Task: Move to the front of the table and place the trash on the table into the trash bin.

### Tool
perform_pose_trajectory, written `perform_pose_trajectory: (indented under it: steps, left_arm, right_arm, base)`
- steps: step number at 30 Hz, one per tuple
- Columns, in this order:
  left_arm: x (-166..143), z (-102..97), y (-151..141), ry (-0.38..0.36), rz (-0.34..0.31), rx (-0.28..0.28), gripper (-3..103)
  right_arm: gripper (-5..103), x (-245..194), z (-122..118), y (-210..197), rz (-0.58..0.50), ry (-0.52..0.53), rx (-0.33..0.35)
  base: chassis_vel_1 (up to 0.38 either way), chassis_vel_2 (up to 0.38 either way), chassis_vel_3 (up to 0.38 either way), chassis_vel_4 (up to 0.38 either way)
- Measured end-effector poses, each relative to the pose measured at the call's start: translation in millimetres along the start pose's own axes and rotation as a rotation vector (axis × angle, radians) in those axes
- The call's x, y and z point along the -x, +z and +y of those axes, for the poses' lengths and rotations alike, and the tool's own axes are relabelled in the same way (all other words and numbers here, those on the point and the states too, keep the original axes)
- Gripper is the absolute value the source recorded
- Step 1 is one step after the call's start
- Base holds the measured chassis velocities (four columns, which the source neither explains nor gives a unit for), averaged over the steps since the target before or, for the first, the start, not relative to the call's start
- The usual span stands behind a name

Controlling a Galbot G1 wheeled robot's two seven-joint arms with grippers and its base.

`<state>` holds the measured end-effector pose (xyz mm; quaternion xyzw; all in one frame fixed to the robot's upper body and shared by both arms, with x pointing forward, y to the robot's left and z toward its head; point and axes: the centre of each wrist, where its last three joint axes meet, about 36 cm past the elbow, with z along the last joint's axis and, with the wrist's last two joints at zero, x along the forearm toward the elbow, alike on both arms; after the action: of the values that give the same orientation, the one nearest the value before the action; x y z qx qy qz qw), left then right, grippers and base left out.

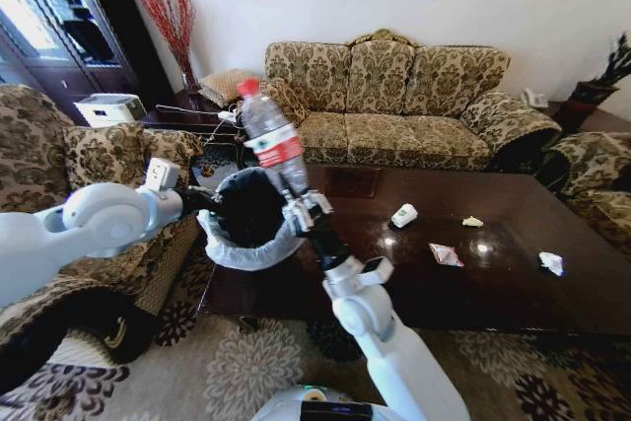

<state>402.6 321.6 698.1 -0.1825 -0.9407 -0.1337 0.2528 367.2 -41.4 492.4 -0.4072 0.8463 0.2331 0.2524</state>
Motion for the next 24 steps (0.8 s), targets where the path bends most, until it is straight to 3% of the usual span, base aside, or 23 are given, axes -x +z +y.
perform_pose_trajectory:
  steps: [4,5,7,8,11,12,14,15,17,18,20,21,22,23,24]
  left_arm:
    - [-2,-2.8,-2,0.007,-0.002,-0.003,0]
    - [-2,-2.2,-1,0.005,-0.002,-0.005,0]
    - [-2,-1.6,-1,0.003,-0.002,-0.009,0]
    - [-2,-1.0,1,0.002,0.000,-0.014,0]
    - [-1,-0.5,5,-0.001,0.003,-0.019,0]
    - [-1,0.3,5,-0.004,0.003,-0.019,0]
    - [-1,1.2,6,-0.006,0.004,-0.020,0]
    - [0,4.4,6,-0.016,0.004,-0.023,0]
    - [1,6.6,5,-0.022,0.004,-0.024,0]
    - [1,7.5,6,-0.025,0.004,-0.024,0]
    - [3,11.2,7,-0.036,0.008,-0.024,0]
    - [5,14.2,9,-0.047,0.011,-0.025,0]
    - [6,18.1,11,-0.060,0.015,-0.029,0]
    - [7,20.8,13,-0.068,0.017,-0.033,0]
    - [7,21.5,13,-0.070,0.016,-0.035,0]
  right_arm:
    - [21,-2,7,9,0.036,-0.004,0.000]
    - [30,-3,8,10,0.039,-0.004,0.000]
    - [30,-4,9,11,0.042,-0.002,0.001]
    - [41,-6,9,11,0.045,0.000,0.000]
    - [41,-8,9,10,0.046,0.001,-0.003]
    - [52,-8,8,8,0.043,0.003,-0.007]
    - [52,-9,8,7,0.042,0.003,-0.008]
    - [63,-9,6,5,0.034,0.008,-0.014]
    - [63,-9,5,2,0.029,0.011,-0.018]
    - [74,-10,5,0,0.023,0.013,-0.021]
    - [74,-12,5,-7,0.006,0.023,-0.027]
    - [85,-14,5,-13,-0.006,0.049,-0.038]
    - [85,-19,5,-21,-0.010,0.113,-0.081]
    - [95,-27,2,-27,0.000,0.166,-0.129]
    - [95,-34,-1,-30,0.011,0.202,-0.163]
  base:
    - [0.000,0.000,0.000,0.000]
    - [0.000,0.000,0.000,0.000]
    - [0.000,0.000,0.000,0.000]
    - [0.000,0.000,0.000,0.000]
    - [0.000,0.000,0.000,0.000]
    - [0.000,0.000,0.000,0.000]
    - [0.000,0.000,0.000,0.000]
    - [0.000,0.000,0.000,0.000]
    - [0.000,0.000,0.000,0.000]
    - [0.000,0.000,0.000,0.000]
    - [0.000,0.000,0.000,0.000]
    - [0.000,0.000,0.000,0.000]
    - [0.000,0.000,0.000,0.000]
    - [0.000,0.000,0.000,0.000]
    - [0.000,0.000,0.000,0.000]
